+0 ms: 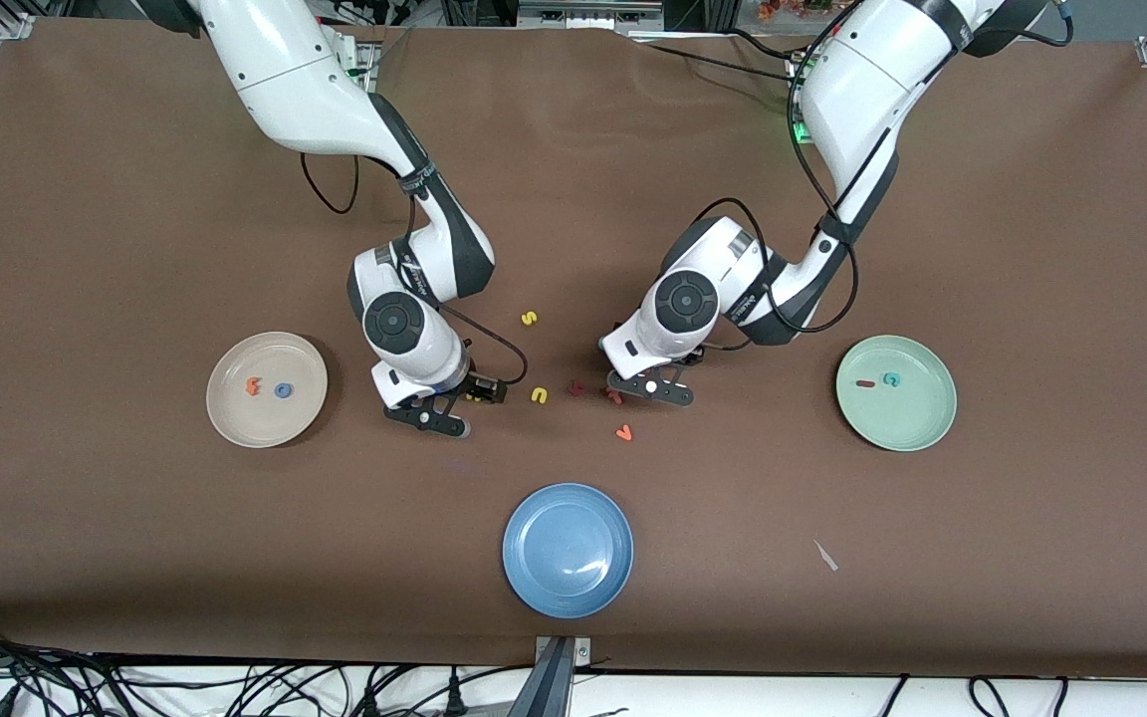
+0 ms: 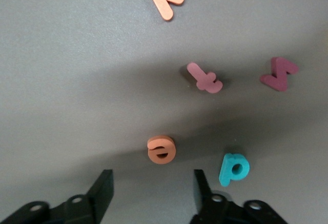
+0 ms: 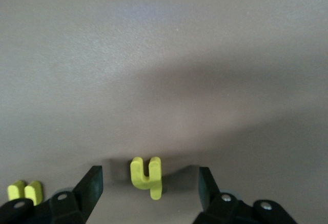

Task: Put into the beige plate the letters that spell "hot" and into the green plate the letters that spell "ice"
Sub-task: 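Grasp the yellow 4 with the right gripper while the left gripper grasps the e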

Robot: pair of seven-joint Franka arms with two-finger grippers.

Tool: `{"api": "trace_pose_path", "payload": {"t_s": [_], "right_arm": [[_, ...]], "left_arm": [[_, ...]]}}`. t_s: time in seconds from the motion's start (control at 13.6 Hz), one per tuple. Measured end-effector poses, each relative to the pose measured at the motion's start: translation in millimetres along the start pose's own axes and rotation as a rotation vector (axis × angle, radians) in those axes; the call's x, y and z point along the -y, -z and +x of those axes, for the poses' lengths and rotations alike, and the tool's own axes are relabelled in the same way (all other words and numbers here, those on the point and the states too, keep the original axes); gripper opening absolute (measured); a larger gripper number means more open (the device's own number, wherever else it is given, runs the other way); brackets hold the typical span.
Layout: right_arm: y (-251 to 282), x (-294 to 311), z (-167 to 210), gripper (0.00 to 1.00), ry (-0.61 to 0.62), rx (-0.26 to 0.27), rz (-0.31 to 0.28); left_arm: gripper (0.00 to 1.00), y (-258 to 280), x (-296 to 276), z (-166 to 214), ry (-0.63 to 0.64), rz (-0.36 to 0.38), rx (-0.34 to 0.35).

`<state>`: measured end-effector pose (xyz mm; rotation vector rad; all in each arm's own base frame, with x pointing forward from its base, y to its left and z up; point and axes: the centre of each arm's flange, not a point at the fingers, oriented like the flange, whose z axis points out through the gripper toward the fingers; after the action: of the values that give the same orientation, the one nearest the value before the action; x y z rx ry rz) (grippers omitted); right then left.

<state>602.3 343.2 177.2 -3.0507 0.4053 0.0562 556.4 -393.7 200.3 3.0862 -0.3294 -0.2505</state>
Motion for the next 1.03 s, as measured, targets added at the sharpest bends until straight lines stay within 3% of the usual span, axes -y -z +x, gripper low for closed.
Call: {"api": "trace_pose_path", "payload": {"t_s": [0.07,0.15,0.29,0.37,0.52,0.59,0.66,0.74,0.88,1.03], "right_arm": [[-4,-1,0,0.76,0.000,0.004,-0.004],[-5,-1,-1,0.76,-0.001,0.005,-0.006],[-4,-1,1,0.61,-0.001,0.002,-0.004],[-4,0,1,0.61,-0.001,0.002,-0.004],[-1,2,1,0.44,-0.002,-0.001,0.000],[-1,2,2,0.44,-0.004,-0.001,0.001],[0,3,2,0.36,-0.011,-0.003,0.002],[1,3,2,0.36,-0.022,-0.004,0.004],[2,6,2,0.27,-0.029,-0.007,0.007],[2,9,1,0.26,-0.026,-0.009,0.008]], "left_arm": [[0.66,-3,-4,-2,0.010,0.021,-0.009],[0.59,-7,-10,-4,0.018,0.049,-0.020],[0.59,-15,-17,-7,0.031,0.082,-0.035],[0.58,-17,-18,-7,0.031,0.082,-0.045],[0.56,-18,-17,-3,0.033,0.070,-0.068],[0.56,-20,-16,-2,0.035,0.067,-0.074],[0.55,-21,-15,0,0.037,0.065,-0.078],[0.53,-22,-14,0,0.038,0.062,-0.081],[0.52,-21,-14,1,0.038,0.059,-0.085],[0.50,-21,-15,1,0.038,0.059,-0.086]]}}
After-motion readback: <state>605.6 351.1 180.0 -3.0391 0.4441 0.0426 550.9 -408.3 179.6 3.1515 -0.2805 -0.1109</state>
